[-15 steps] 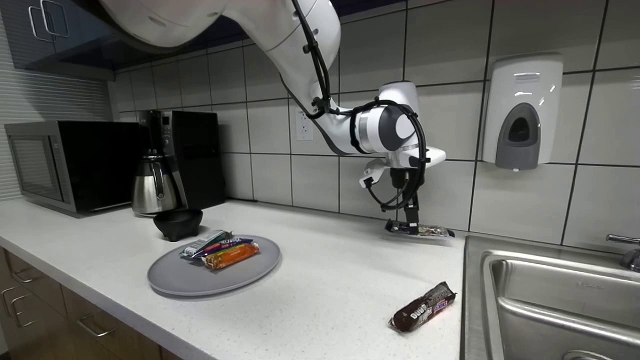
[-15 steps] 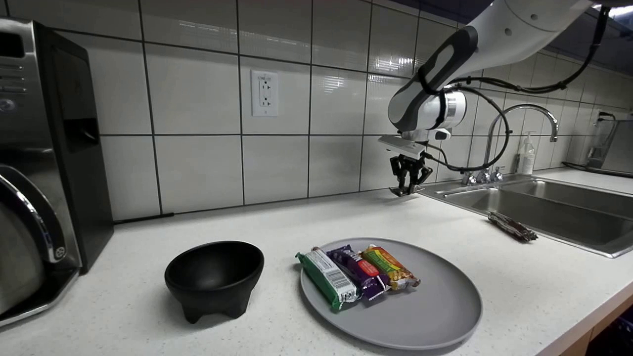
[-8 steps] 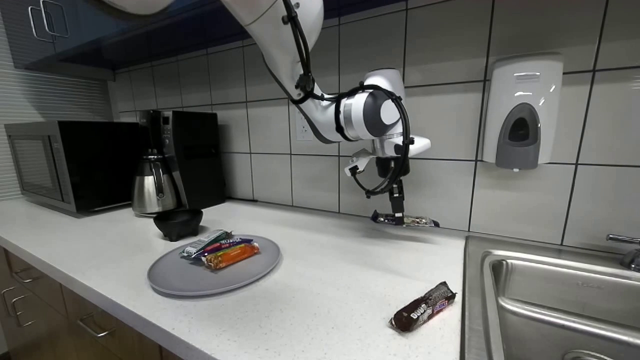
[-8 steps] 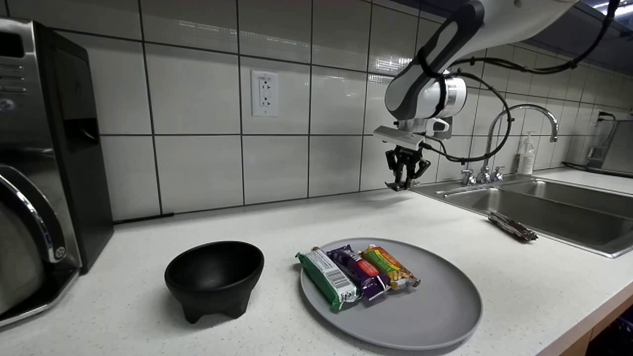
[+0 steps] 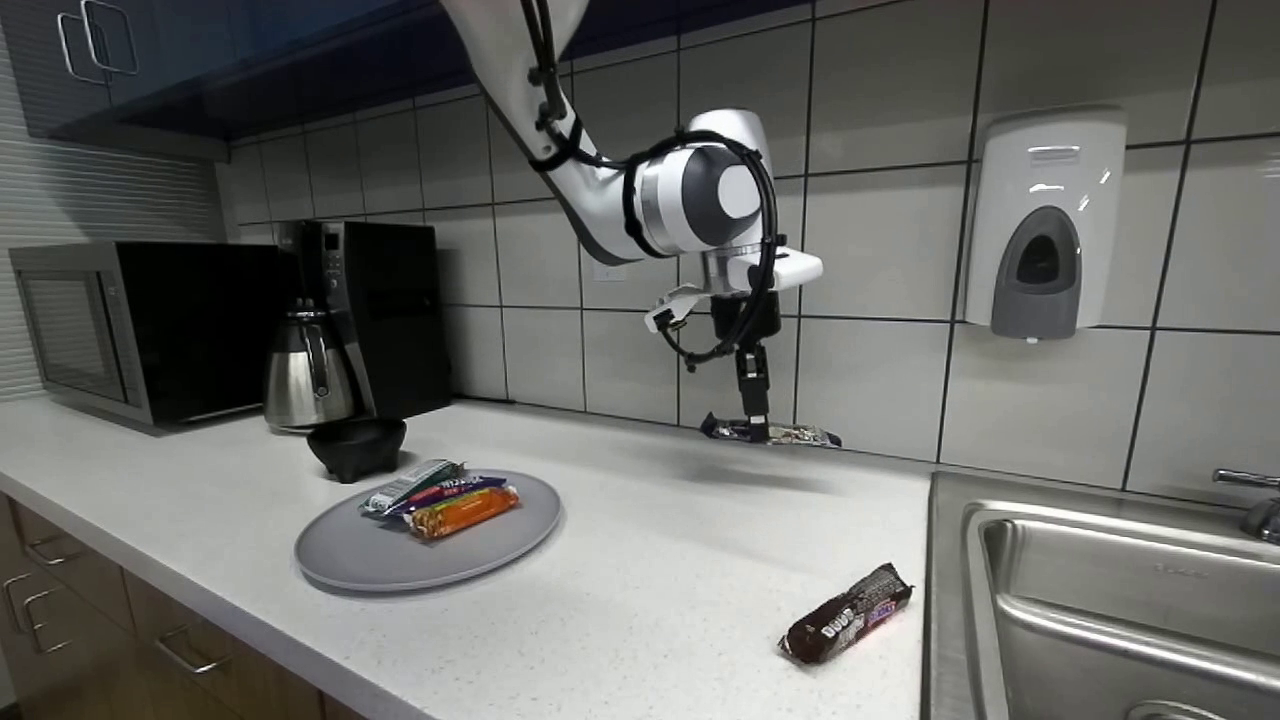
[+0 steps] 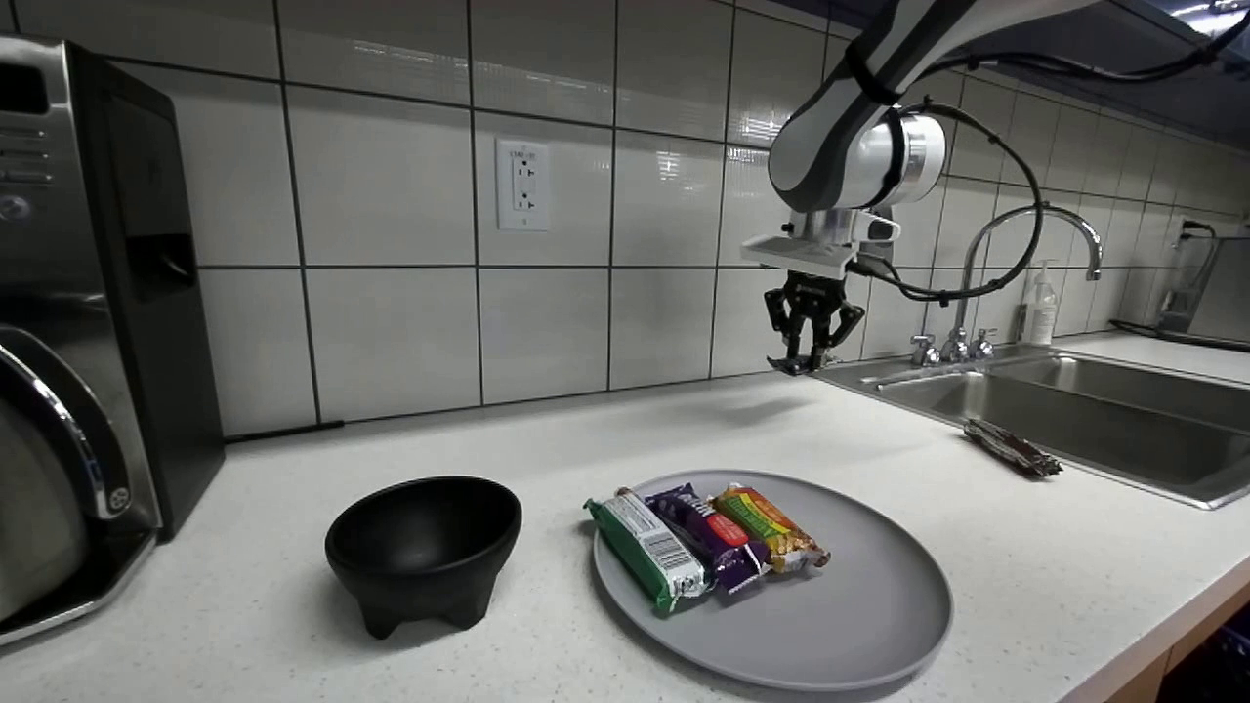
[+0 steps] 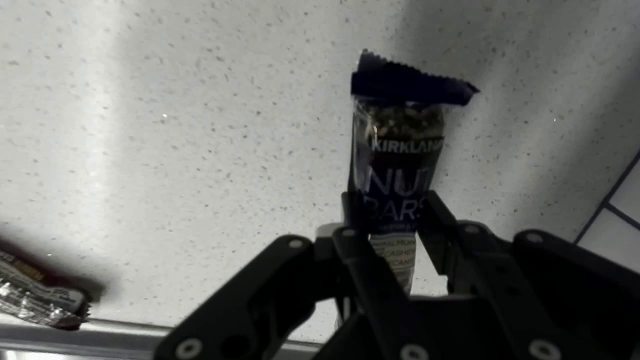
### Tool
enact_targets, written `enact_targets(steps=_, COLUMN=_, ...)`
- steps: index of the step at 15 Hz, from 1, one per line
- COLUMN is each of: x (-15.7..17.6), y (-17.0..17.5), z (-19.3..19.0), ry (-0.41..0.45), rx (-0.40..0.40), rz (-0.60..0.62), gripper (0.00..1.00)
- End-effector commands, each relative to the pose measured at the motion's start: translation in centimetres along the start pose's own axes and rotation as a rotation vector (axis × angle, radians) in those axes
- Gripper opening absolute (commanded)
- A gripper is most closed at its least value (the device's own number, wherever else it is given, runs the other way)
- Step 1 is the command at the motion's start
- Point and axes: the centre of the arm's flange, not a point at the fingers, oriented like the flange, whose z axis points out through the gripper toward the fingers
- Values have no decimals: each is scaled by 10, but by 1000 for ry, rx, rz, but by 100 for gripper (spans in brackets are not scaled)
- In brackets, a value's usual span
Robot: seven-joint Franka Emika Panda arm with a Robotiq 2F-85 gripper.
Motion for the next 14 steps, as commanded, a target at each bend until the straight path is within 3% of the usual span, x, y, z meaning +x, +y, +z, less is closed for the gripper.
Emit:
enact_targets(steps=1, x=-30, y=33, z=-27, ry=-15, rx=-12, rz=-36, gripper=8)
enact_targets(steps=14, x=-105, y=57, z=-52, ry=-59, rx=-44, rz=-188, gripper=8)
